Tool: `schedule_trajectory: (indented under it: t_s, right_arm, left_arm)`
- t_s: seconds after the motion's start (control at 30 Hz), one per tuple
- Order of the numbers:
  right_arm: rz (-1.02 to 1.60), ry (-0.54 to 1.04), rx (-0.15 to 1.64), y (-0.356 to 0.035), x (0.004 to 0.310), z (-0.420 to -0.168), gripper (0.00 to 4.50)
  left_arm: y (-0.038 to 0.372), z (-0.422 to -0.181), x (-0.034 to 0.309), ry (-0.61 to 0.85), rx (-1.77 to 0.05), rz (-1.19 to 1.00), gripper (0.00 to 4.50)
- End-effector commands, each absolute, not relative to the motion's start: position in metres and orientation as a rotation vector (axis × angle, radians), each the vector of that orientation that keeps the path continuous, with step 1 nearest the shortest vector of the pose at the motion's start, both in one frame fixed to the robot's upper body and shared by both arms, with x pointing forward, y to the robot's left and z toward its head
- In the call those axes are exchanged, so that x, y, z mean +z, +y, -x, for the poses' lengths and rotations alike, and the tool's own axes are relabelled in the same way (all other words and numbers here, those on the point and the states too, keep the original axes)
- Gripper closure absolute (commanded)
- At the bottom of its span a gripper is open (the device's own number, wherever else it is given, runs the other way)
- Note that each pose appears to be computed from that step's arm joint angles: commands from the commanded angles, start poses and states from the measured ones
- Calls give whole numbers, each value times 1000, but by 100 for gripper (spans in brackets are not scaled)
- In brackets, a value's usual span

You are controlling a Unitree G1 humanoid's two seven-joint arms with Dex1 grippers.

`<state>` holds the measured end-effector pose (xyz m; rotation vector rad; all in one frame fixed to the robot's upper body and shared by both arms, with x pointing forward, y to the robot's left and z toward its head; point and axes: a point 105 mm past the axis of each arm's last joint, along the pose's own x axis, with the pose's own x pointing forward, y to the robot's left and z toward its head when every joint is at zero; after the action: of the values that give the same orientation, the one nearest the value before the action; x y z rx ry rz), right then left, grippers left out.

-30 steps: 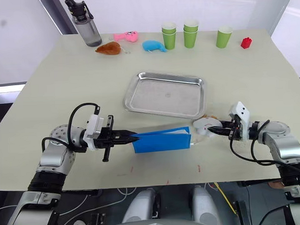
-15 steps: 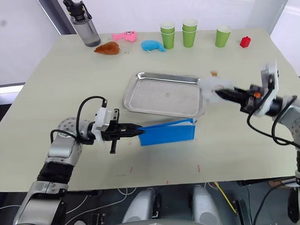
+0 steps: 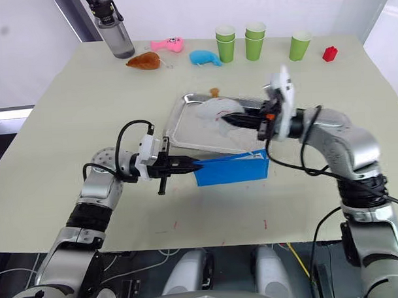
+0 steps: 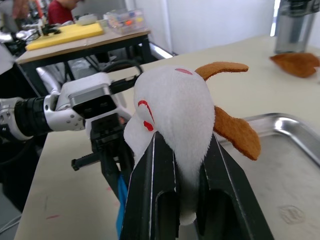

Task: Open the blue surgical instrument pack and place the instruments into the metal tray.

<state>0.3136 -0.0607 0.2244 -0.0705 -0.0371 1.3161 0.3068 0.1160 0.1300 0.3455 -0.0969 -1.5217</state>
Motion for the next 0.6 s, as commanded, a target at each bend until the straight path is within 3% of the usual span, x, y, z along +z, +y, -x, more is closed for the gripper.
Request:
schedule_trajectory:
  t_s: [0.03,0.3,0.6]
  right_arm:
    - [159,-130,1355,-40,233,-311,445]
    - [89,-289,1451,5,246,-295,445]
    - [27,-283,1524,-12,239,-273,445]
  left_arm:
    - [108,-306,127,-96,-1543,-361,450]
    - [104,-306,125,-98,-1549,-353,450]
    - [105,-307,123,-91,-1544,-356,450]
